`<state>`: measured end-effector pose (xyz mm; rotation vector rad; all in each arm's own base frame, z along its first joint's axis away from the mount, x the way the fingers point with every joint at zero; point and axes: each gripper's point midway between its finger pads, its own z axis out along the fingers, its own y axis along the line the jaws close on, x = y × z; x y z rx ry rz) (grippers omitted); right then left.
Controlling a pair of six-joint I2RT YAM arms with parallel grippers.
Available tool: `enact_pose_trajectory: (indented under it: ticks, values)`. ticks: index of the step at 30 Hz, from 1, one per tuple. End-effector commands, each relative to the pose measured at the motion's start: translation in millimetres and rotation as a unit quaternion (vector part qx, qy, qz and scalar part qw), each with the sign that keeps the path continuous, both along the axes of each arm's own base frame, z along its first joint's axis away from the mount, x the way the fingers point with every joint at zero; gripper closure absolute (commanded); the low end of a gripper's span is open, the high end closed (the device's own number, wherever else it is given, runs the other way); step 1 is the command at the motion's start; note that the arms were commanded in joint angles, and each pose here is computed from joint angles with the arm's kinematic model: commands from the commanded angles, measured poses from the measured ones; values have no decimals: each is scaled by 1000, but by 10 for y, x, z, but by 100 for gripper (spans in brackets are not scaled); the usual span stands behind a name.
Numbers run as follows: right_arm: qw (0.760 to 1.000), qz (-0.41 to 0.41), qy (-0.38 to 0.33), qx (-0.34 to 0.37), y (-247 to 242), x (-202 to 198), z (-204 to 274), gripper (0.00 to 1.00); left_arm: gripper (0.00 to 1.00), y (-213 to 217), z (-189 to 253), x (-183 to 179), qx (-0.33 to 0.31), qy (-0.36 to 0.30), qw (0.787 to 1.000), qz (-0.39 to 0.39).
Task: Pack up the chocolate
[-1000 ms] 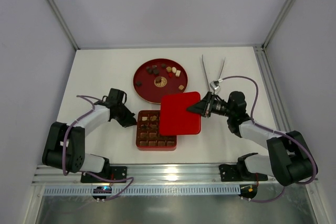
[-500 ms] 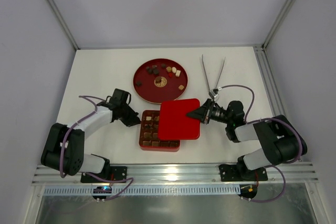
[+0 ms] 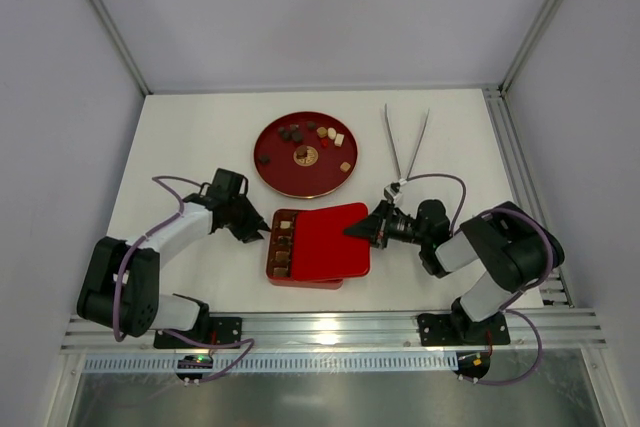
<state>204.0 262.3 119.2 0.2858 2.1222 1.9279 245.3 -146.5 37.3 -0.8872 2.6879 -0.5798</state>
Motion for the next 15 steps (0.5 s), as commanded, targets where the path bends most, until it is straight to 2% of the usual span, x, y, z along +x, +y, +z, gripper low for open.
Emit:
enact_pose_trajectory:
  ticks: [1, 3, 9, 13, 15]
  values:
    - [983, -17, -168, 71, 54, 70, 573, 96, 68, -24, 105, 52, -10, -25, 999, -26]
    - [983, -18, -166, 69, 63, 81, 551, 96, 64, -28, 108, 42, -11, -25, 999, -29]
    - [986, -21, -157, 55, 80, 102, 413, 96, 64, -39, 100, 19, -15, -21, 999, -33]
    - [987, -23, -151, 48, 72, 96, 341, 87, 64, -39, 108, 20, -15, -22, 999, -33]
    - [987, -24, -154, 45, 63, 91, 332, 87, 64, -37, 111, 23, -15, -23, 999, -33]
